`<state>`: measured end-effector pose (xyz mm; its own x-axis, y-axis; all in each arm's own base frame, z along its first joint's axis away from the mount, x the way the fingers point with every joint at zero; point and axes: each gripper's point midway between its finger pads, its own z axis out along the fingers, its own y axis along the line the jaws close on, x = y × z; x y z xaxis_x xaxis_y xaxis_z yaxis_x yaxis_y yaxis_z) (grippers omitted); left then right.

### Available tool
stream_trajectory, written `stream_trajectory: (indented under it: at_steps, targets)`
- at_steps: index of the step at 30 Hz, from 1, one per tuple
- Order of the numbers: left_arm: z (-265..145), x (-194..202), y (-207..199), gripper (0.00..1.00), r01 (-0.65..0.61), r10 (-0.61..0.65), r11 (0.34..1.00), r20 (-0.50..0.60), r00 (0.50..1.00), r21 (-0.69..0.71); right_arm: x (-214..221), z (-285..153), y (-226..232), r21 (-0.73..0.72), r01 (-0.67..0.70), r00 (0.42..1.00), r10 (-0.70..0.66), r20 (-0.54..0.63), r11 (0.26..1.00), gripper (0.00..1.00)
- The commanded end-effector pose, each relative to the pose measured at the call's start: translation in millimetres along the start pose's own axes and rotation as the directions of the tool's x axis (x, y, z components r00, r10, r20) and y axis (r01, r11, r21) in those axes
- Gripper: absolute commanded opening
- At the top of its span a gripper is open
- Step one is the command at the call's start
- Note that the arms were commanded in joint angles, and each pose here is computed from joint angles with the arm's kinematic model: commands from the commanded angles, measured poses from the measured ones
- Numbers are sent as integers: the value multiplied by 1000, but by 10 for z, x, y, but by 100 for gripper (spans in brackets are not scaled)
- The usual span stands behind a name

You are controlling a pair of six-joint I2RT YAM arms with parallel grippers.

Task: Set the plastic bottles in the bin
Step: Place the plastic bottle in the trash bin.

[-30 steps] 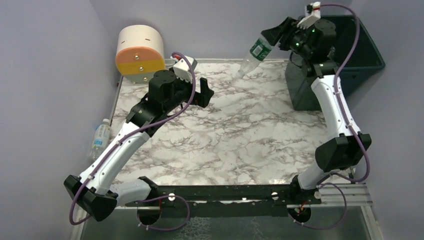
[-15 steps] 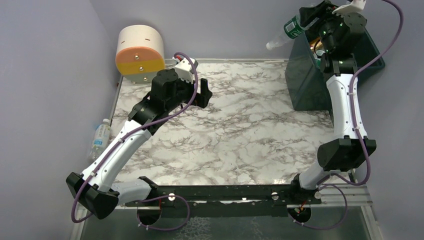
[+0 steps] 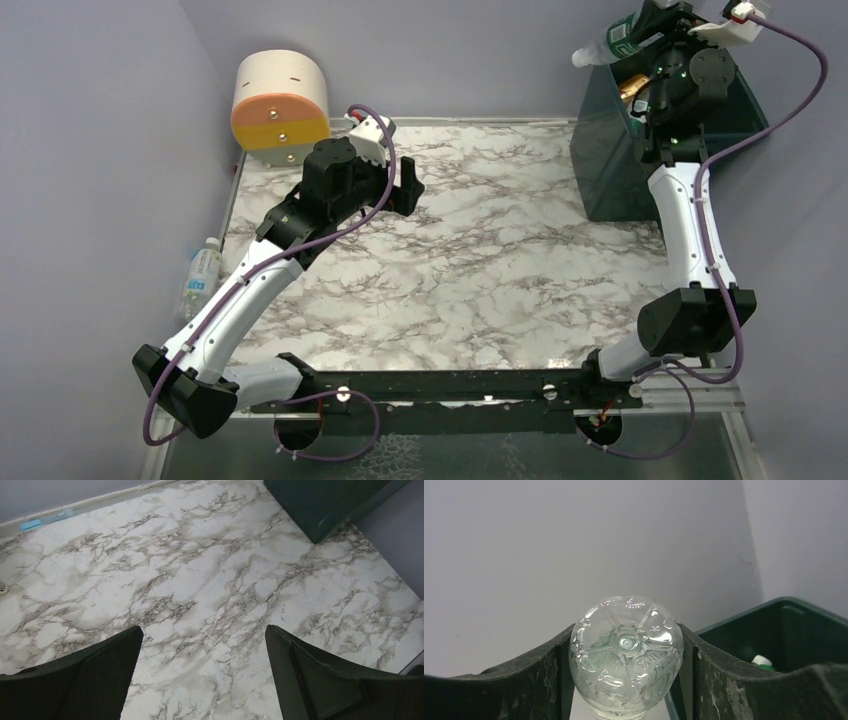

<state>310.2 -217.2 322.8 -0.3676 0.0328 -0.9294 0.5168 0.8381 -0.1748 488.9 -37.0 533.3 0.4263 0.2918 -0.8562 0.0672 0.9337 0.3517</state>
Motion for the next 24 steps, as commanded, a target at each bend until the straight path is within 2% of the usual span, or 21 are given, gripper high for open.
stream_trajectory:
  at_steps: [1, 6, 12, 16, 24]
  targets:
    - [-24, 33, 22, 99, -1, 1, 1000, -10, 1000, -4, -649, -66, -107, 84, -9, 971, -11, 238, 996, 53]
    - [-21, 44, 36, 99, -1, 1, 1000, -14, 1000, -10, -764, -121, -207, 132, 3, 950, -44, 308, 991, 53]
    - [-22, 35, 15, 99, -3, 3, 1000, -15, 1000, 0, -846, -202, -423, 252, 66, 922, -155, 354, 966, 52]
    - [13, 31, 26, 99, -13, 13, 1000, -31, 999, -5, -751, -230, -560, 315, 97, 920, -206, 335, 944, 53]
    - [31, 49, 45, 99, -10, 9, 1000, -53, 999, -18, -283, -4, -712, 321, 140, 954, -215, 211, 937, 53]
